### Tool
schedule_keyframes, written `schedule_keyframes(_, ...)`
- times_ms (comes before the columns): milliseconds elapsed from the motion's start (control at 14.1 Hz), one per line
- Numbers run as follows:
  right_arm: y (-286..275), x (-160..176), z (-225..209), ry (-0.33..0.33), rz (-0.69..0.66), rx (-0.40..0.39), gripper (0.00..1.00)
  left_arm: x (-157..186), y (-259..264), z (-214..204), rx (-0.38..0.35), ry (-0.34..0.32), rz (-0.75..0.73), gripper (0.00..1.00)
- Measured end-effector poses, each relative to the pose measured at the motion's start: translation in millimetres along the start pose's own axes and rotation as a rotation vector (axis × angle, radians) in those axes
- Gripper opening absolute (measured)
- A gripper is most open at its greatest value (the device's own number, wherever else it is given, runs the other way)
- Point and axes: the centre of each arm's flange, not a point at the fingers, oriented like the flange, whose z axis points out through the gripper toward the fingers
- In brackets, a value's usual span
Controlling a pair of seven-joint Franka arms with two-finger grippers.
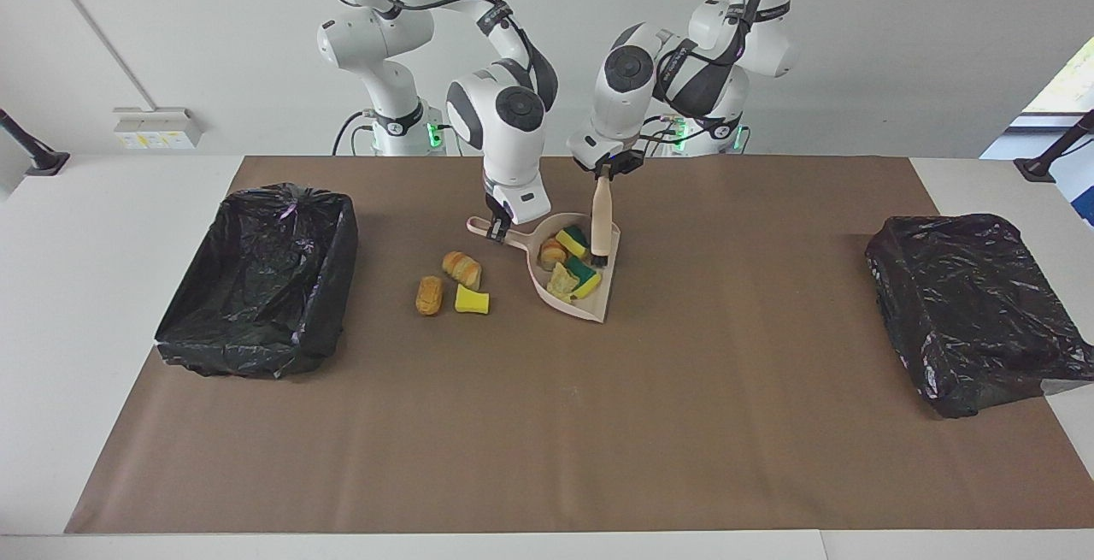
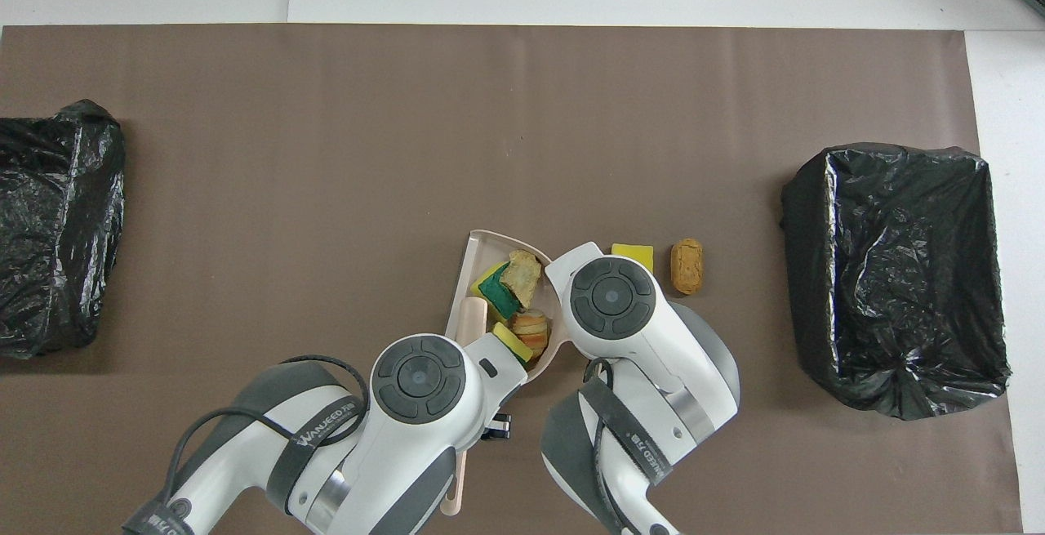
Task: Sweep and dump trash in bin
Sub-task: 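Sweep the trash pile into the dustpan with the left gripper's brush, then release the brush with the left gripper while the right gripper lifts the dustpan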
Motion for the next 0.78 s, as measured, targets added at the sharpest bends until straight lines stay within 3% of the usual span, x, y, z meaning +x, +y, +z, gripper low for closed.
schedule_keyframes(356, 0.0, 0.0, 0.1, 0.000, 0.000, 0.000, 0.33, -16.3, -16.0, -12.7, 0.032, -0.038, -0.031, 0.26)
schedule_keyframes(641, 0.0, 0.0, 0.1, 0.000, 0.000, 0.000, 0.33, -48.3, -6.6, -0.1, 0.075, -0.016, -0.104, 0.26)
schedule_keyframes(783, 0.0, 0.0, 0.1, 0.000, 0.000, 0.000, 0.33, -74.8, 2.8, 16.1, 0.079, 0.044, -0.126, 0.26)
